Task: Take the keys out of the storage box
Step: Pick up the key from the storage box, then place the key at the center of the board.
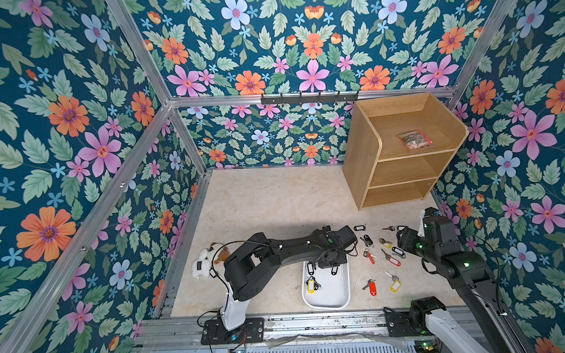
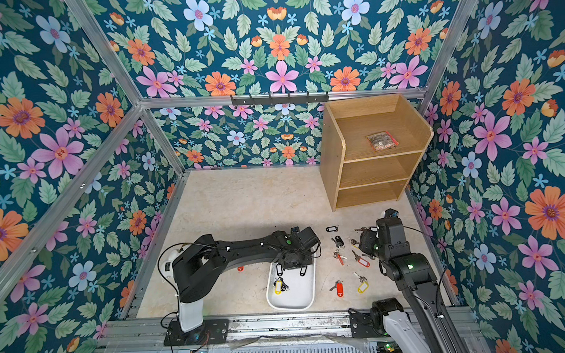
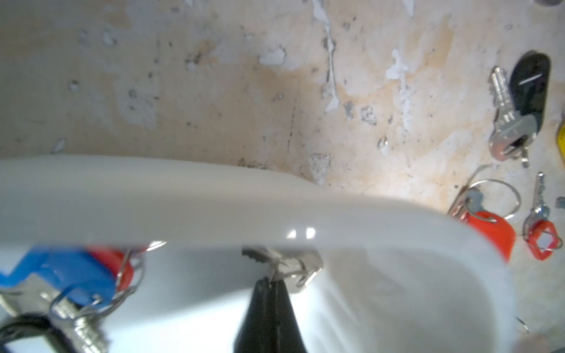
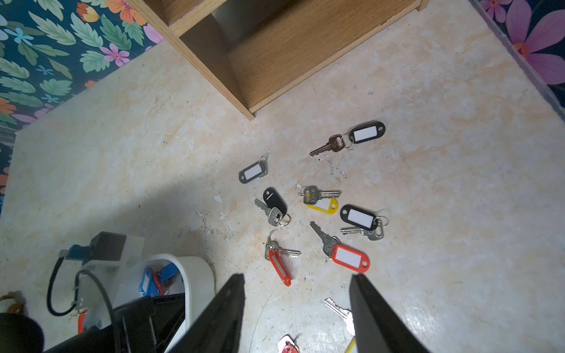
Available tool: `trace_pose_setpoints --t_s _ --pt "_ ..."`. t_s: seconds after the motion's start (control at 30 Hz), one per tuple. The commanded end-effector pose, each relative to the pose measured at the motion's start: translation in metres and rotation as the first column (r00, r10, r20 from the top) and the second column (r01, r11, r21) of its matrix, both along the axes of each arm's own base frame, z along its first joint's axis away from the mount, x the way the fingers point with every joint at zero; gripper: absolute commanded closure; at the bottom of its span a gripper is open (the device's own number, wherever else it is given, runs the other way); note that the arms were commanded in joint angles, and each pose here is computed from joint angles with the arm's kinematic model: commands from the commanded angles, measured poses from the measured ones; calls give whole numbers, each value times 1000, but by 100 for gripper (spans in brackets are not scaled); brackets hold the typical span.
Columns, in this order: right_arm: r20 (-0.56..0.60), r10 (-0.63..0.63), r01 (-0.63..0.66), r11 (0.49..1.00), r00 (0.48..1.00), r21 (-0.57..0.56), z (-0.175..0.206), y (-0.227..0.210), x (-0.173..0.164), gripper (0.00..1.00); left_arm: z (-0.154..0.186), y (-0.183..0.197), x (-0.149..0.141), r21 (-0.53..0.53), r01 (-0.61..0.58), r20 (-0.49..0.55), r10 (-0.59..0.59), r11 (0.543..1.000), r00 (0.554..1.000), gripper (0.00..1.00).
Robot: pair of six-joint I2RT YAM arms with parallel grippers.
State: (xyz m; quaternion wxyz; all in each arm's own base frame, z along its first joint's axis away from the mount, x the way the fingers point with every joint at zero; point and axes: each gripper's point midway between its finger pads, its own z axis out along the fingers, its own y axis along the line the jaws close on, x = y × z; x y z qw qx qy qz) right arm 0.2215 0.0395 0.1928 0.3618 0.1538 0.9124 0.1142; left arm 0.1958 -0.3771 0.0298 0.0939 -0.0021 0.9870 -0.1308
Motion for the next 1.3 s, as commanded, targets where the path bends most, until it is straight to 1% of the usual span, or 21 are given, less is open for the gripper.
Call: trace_pose_setpoints --t_s 0.0,0.07,0.17,0.27,0.33,0.43,0.53,0.6,0.63,0.77,0.83,0.93,0.97,1.07,1.1,1.17,1.2,1.23,1.27 --pt "18 -11 11 1000 1000 -1 2 -1 4 41 7 12 3 57 9 31 -11 998 999 100" --pt "18 -11 11 1000 1000 -1 2 -1 4 41 15 12 5 60 18 48 -21 998 999 100" --pt "18 -11 11 1000 1000 -1 2 -1 4 41 36 12 11 52 23 89 -27 998 996 100" --pt "16 -13 13 1000 1000 -1 2 -1 4 41 64 17 15 48 18 131 -25 999 991 100" --pt "17 -12 12 1000 1000 -2 2 -1 4 41 87 27 18 52 6 170 -15 999 985 100" --pt "15 -11 11 1000 1000 -2 1 -1 4 41 116 54 24 57 -41 217 28 998 976 100" --pt "13 -12 12 1000 1000 -2 1 -1 4 41 139 98 27 64 -114 246 95 991 965 100" --pt "11 -9 9 1000 1000 -3 0 0 4 41 146 134 30 70 -174 256 151 982 955 100" --pt "13 -10 10 1000 1000 -2 0 -1 5 41 146 150 31 71 -203 254 179 977 950 100" --pt "9 -8 8 1000 1000 -2 0 0 5 41 119 213 29 108 -301 202 275 948 940 100" --pt "9 -8 8 1000 1000 -3 0 0 5 41 100 232 25 126 -324 166 302 937 939 100" --pt "8 -10 10 1000 1000 -2 -1 0 5 41 71 242 19 134 -332 109 319 934 942 100" --pt "10 -9 9 1000 1000 -2 0 0 5 41 64 239 22 117 -334 106 323 935 941 100" --pt "6 -8 8 1000 1000 -3 -1 0 5 41 46 237 21 126 -329 71 323 936 944 100" --pt "5 -8 8 1000 1000 -3 -1 0 5 41 42 236 21 134 -328 65 322 935 945 95" --pt "6 -8 8 1000 1000 -3 -1 0 5 41 42 235 23 143 -324 61 319 935 946 57" --pt "3 -7 7 1000 1000 -3 -1 0 5 41 44 234 25 145 -324 66 318 935 946 43" --pt "3 -6 6 1000 1000 -3 -2 0 5 41 49 235 27 145 -328 74 320 933 944 34" --pt "2 -5 5 1000 1000 -4 -2 1 5 41 54 236 28 147 -333 85 324 931 942 9"
